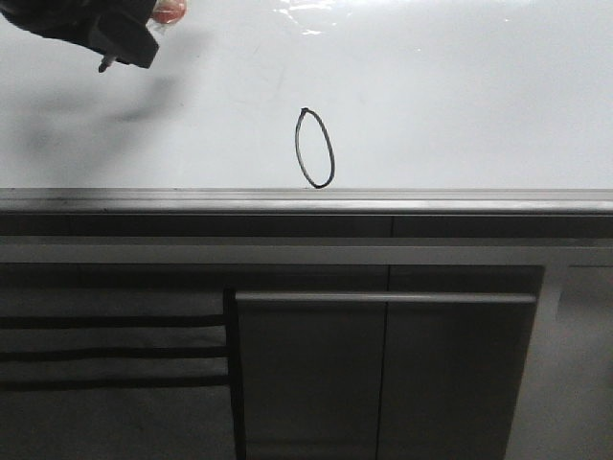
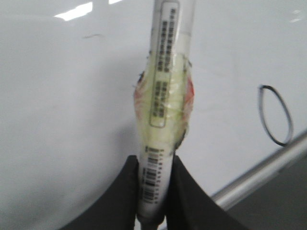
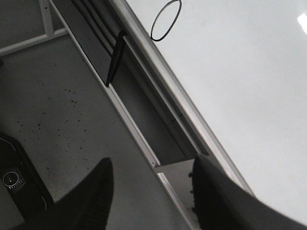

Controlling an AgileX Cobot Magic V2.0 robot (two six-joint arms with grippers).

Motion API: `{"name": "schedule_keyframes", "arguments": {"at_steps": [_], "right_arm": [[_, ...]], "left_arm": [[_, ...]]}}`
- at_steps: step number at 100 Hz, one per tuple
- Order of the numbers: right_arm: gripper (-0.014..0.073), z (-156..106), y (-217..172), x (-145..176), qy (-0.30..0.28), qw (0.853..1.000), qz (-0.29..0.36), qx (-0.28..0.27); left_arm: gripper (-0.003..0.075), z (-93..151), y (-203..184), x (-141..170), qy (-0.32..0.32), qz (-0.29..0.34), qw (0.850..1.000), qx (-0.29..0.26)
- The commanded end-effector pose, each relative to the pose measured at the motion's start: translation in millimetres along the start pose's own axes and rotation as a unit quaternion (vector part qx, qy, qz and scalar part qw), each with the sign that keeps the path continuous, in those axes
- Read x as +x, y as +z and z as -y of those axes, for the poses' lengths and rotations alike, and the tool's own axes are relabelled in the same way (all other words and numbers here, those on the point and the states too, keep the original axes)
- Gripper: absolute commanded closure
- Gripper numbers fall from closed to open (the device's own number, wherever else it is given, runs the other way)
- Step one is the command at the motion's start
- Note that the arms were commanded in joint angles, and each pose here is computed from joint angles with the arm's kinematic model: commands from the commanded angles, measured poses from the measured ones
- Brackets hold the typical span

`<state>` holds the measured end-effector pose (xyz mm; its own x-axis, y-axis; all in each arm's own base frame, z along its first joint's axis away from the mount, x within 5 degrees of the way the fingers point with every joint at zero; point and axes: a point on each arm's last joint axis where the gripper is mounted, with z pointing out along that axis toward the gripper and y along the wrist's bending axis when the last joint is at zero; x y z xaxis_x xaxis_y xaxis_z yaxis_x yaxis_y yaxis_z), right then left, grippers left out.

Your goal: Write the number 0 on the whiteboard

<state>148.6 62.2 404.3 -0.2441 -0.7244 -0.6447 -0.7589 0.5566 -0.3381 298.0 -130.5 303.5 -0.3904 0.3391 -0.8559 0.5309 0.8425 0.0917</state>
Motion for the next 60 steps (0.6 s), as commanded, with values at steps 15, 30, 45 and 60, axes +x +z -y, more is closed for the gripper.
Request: {"name": "schedule_keyframes", "arguments": {"at_steps": [15,30,45,60], "right_arm": [[0.0263,2,1,-1,0.012,1.000,0.023,0.016],[0.0263,-1,10,6,0.017,1.000,0.009,0.004],[0.0263,-2,13,8,0.019,1.000,0.006,0.002],[0.0263,-2,13,8,0.019,1.000,0.007,0.003]], "left_arm": [[0.0741,-28,14,-5,-0.054,0.052,0.995,-0.067],[0.0740,-29,18,-3,-0.055,0.046,0.995,-0.066],[0.0738,-28,19,0,-0.056,0.036,0.996,-0.060],[0.0658,-26,20,2,-0.056,0.026,0.997,-0.052]]}}
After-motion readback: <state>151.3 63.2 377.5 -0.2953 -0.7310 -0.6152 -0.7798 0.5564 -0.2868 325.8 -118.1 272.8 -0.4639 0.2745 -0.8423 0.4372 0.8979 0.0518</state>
